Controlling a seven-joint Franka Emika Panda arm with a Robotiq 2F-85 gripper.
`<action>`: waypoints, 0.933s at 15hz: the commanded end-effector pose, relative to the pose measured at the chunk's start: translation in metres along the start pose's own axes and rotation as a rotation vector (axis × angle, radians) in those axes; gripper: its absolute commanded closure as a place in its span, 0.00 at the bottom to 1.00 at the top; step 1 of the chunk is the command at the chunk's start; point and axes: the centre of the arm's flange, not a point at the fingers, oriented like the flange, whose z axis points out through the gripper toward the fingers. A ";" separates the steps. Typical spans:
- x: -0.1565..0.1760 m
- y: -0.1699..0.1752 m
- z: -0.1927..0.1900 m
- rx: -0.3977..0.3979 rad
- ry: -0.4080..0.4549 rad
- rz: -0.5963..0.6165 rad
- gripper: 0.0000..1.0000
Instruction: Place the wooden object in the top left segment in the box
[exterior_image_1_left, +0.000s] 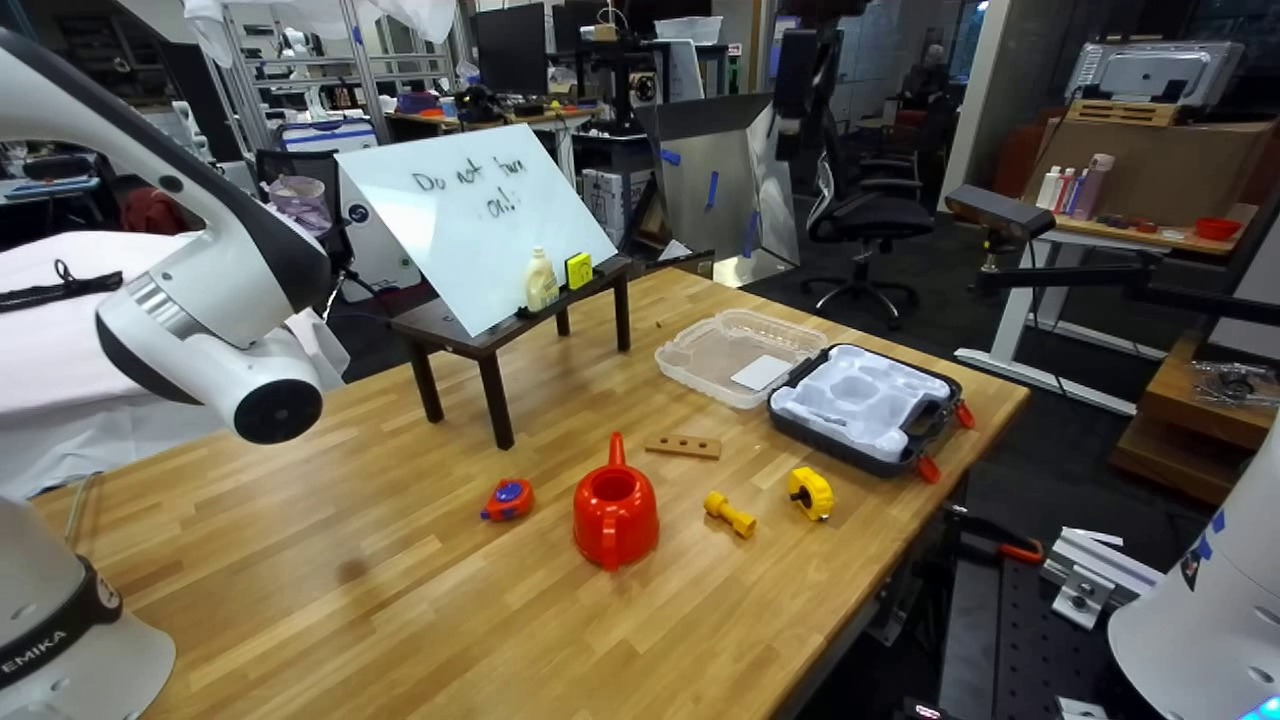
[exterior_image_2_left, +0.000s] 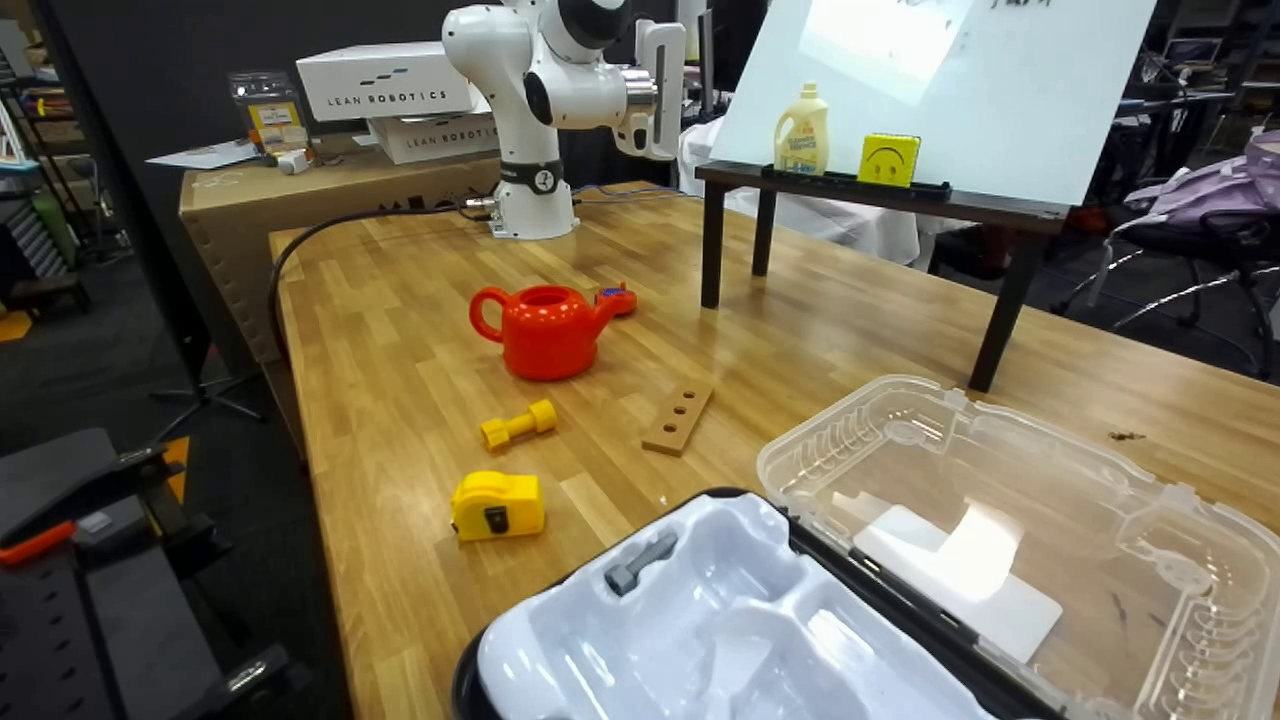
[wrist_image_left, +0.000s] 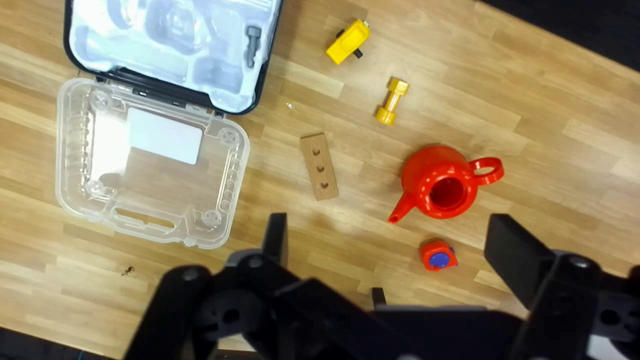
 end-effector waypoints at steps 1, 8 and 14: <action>0.031 0.003 0.038 -0.018 0.003 0.008 0.00; 0.039 -0.002 0.079 -0.005 -0.082 0.007 0.00; 0.037 -0.003 0.074 -0.007 -0.069 0.011 0.00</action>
